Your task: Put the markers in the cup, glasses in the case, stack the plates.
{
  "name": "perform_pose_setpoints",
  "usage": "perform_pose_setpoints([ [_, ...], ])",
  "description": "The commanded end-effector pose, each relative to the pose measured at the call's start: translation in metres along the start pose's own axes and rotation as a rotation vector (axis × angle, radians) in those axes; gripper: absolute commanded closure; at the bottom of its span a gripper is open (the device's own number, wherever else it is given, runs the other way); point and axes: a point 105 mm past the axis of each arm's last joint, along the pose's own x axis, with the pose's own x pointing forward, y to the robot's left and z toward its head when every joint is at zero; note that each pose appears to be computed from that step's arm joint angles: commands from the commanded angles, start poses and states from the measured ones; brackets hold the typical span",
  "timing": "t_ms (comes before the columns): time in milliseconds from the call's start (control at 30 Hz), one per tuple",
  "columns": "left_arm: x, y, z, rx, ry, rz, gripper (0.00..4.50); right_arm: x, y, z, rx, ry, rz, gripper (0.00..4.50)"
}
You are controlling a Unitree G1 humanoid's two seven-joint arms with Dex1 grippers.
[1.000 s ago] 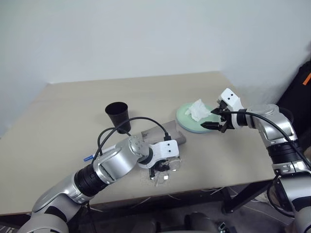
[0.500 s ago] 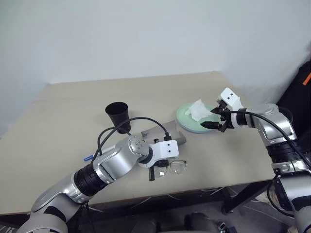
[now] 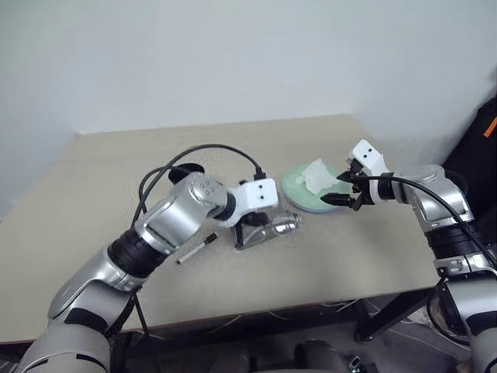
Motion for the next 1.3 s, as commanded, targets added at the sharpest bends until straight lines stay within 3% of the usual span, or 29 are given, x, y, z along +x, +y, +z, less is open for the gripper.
perform_pose_setpoints([
  [33,0.000,0.026,0.009,0.042,-0.030,0.118,4.45,-0.005,-0.003,0.024,-0.049,-0.061,-0.014,0.03],
  [500,0.040,0.026,-0.016,-0.025,0.024,0.169,4.45,-0.007,-0.002,0.026,-0.050,-0.069,-0.017,0.03],
  [867,0.052,0.019,-0.036,-0.069,0.108,0.177,4.45,-0.008,0.001,0.028,-0.049,-0.076,-0.013,0.03],
  [1300,0.057,-0.019,-0.038,-0.093,0.111,-0.001,4.45,-0.007,0.001,0.029,-0.052,-0.080,-0.014,0.03],
])
